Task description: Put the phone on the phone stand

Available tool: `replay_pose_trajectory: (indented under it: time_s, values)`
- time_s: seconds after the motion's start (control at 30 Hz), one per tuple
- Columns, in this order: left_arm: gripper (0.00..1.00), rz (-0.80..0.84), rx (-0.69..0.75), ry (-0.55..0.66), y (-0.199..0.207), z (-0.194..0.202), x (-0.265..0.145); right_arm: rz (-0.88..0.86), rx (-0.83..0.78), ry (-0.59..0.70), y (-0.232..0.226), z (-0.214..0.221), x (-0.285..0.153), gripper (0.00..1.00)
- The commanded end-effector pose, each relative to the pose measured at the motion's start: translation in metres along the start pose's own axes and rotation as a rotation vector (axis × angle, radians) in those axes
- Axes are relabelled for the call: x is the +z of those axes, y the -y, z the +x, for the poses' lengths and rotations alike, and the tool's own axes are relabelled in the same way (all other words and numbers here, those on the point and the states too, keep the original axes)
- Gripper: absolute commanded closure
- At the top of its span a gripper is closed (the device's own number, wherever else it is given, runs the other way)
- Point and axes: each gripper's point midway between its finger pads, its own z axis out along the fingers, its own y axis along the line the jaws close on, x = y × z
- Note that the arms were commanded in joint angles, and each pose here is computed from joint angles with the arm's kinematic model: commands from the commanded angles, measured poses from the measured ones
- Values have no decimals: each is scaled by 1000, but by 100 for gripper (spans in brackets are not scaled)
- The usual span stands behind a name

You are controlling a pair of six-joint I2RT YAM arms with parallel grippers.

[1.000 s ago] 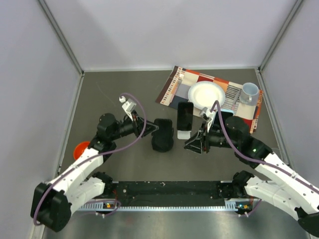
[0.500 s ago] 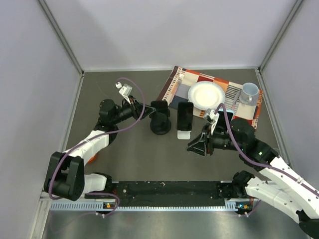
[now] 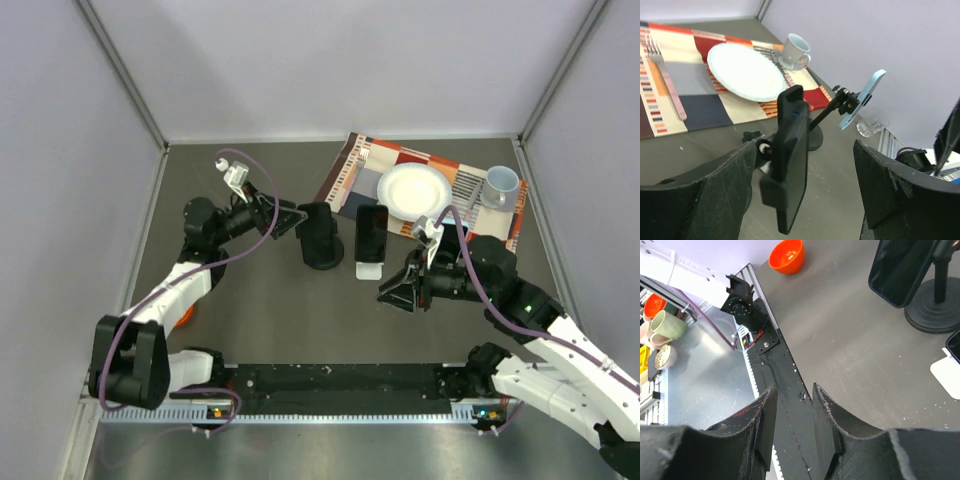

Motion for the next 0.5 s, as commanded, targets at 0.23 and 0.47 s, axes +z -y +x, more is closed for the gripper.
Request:
replay_pose_trajectory:
  time_s: [0.23, 0.47]
  values:
    - [10, -138, 254, 20, 72, -51, -54, 368, -33, 214, 29, -61, -52, 59]
    - [7, -308, 442, 181, 125, -114, -101, 840, -81, 426, 54, -109, -162, 33]
